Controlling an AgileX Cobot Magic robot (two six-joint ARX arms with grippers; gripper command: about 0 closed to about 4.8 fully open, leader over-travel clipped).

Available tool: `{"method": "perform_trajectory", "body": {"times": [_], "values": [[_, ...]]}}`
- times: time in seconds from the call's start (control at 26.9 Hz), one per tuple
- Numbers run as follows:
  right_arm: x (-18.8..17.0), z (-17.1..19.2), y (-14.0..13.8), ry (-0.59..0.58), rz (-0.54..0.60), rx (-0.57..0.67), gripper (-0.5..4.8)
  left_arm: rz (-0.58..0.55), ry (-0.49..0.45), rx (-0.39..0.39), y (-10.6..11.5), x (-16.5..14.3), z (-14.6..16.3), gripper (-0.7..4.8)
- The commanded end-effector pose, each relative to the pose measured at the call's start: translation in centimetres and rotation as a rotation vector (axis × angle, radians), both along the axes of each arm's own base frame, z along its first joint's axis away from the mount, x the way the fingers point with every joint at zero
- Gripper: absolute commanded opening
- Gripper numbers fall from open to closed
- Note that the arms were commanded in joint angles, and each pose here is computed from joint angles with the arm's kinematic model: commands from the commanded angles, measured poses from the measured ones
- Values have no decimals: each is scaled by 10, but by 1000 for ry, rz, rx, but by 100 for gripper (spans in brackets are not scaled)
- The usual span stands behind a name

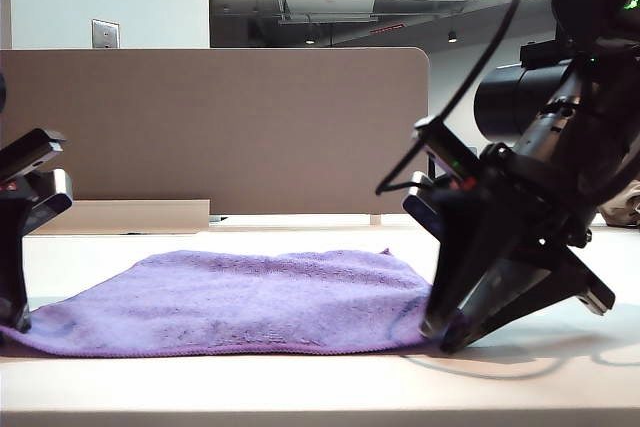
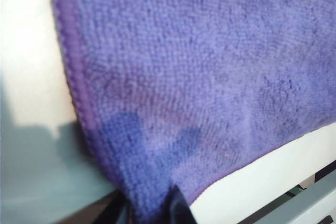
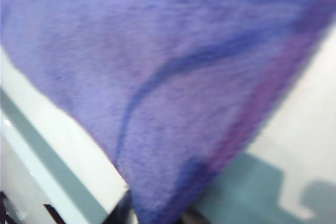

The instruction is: Fold the bottom of the cloth upward, then fold it vertically to form a square shape.

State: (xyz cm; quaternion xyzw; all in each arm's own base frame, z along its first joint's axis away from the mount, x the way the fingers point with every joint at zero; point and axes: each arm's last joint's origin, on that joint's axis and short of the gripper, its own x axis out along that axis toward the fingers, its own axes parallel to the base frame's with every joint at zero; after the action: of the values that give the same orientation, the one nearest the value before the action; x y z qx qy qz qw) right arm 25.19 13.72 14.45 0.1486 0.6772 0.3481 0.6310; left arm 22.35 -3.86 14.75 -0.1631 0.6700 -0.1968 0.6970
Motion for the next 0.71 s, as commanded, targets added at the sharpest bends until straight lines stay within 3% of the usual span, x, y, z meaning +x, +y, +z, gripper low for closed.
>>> {"method": "perform_trajectory", "body": {"times": [0.04, 0.11, 0.15, 0.37, 0.45, 0.56, 0.71], "values": [[2, 0, 1, -19, 0, 5, 139, 2, 103, 140, 3, -11, -15, 84], [2, 0, 1, -24, -1, 7, 213, 2, 103, 140, 3, -11, -15, 84], [3, 0, 1, -26, -2, 8, 222, 2, 102, 140, 3, -11, -15, 84], [6, 1, 2, -52, -13, 21, 220, 2, 95, 138, 3, -10, -15, 84], [7, 2, 3, -59, -20, 27, 197, 3, 85, 136, 3, -9, -15, 84], [8, 2, 3, -65, -21, 30, 101, 3, 80, 129, 3, -9, -15, 84], [9, 2, 3, -77, -22, 36, 70, 4, 72, 128, 3, -8, -15, 78]]}}
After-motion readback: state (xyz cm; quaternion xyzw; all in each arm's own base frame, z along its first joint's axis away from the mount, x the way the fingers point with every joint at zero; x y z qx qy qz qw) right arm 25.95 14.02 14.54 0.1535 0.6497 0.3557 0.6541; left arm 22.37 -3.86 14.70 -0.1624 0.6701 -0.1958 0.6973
